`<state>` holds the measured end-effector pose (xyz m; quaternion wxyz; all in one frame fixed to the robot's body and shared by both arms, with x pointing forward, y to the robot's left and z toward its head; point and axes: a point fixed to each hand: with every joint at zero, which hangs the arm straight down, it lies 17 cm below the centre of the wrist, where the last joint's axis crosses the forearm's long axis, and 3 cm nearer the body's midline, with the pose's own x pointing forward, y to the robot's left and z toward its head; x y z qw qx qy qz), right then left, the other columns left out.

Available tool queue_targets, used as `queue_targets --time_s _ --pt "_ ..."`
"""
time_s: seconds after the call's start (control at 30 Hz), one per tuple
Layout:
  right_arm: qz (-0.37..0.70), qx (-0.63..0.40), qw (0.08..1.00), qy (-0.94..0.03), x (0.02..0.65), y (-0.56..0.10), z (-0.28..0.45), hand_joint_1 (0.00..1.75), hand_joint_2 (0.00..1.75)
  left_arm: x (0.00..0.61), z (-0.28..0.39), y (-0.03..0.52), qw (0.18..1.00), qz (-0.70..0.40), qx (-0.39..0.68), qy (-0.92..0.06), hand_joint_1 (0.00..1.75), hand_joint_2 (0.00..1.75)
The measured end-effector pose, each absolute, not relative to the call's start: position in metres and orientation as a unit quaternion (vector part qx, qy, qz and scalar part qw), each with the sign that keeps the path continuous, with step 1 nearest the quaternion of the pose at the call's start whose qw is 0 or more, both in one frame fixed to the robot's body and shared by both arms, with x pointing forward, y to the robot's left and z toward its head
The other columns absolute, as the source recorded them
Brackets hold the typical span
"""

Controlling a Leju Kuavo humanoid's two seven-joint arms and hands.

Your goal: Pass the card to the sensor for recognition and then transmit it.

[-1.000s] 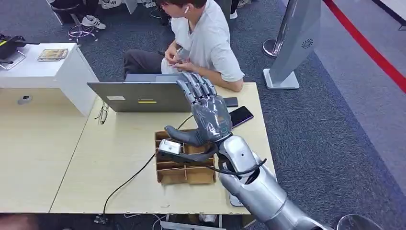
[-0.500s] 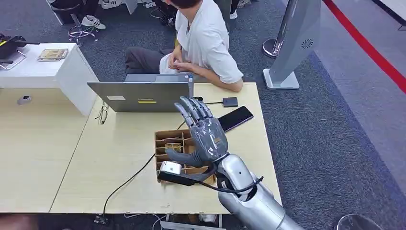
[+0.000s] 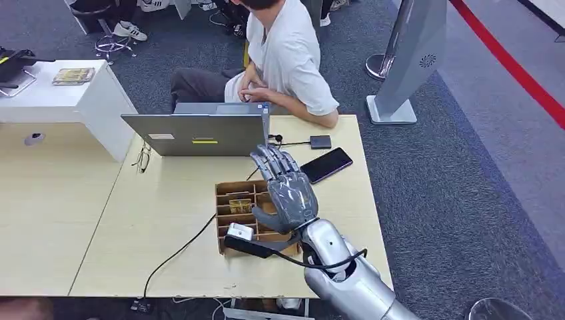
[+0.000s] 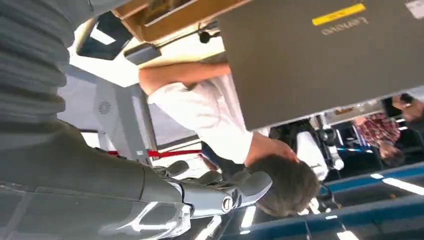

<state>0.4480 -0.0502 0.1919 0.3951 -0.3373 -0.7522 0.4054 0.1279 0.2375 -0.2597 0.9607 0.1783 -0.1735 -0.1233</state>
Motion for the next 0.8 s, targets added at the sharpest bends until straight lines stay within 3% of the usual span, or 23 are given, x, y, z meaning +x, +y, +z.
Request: queue_targets --time_s 0.8 --pt "0.445 -0.353 0.434 -0.699 0.458 -0.064 0.146 0.00 1.75 0.130 -0.259 0.234 0.958 -0.144 0.178 -0.174 0.00 0.00"
